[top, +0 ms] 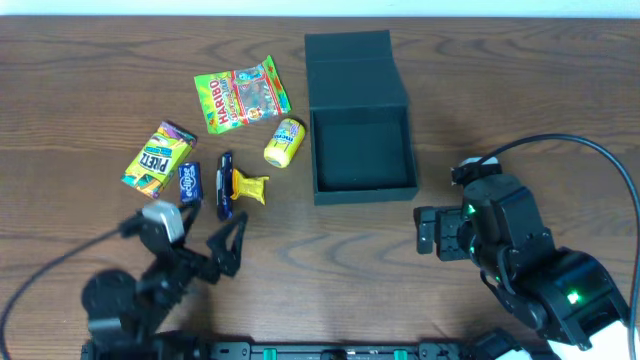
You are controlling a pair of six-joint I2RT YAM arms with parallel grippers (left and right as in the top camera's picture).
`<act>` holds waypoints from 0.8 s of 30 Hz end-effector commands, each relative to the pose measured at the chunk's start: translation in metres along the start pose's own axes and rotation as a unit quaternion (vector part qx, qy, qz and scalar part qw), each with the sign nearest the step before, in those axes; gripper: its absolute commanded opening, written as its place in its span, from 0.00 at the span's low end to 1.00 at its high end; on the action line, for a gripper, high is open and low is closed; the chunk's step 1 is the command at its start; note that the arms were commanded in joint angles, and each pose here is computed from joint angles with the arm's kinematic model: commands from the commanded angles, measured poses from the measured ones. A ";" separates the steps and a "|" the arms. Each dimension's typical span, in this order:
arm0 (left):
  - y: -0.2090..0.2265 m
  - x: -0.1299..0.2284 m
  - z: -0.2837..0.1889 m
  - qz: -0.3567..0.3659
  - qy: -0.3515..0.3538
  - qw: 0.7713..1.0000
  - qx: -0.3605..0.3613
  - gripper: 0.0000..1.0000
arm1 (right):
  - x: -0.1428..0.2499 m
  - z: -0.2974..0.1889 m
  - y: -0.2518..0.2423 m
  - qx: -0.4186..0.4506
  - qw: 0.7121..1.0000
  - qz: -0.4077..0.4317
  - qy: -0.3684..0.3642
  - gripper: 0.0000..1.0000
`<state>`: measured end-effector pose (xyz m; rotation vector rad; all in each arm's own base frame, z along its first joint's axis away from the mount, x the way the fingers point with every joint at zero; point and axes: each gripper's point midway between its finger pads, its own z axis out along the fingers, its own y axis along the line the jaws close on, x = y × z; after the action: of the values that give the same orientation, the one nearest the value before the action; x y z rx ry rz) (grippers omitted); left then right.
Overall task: Pack container
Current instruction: 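Reach the left gripper to the green Haribo Worms bag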
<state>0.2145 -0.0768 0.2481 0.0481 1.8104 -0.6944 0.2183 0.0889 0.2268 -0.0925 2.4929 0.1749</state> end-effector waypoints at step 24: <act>0.129 -0.066 0.200 -0.018 0.190 0.952 -0.241 0.95 | -0.003 -0.002 -0.002 0.002 1.000 -0.004 -0.005 0.99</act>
<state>0.4380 -0.0513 0.2090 -0.1898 2.3245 -0.3394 0.2182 0.0888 0.2265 -0.0926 2.4945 0.1745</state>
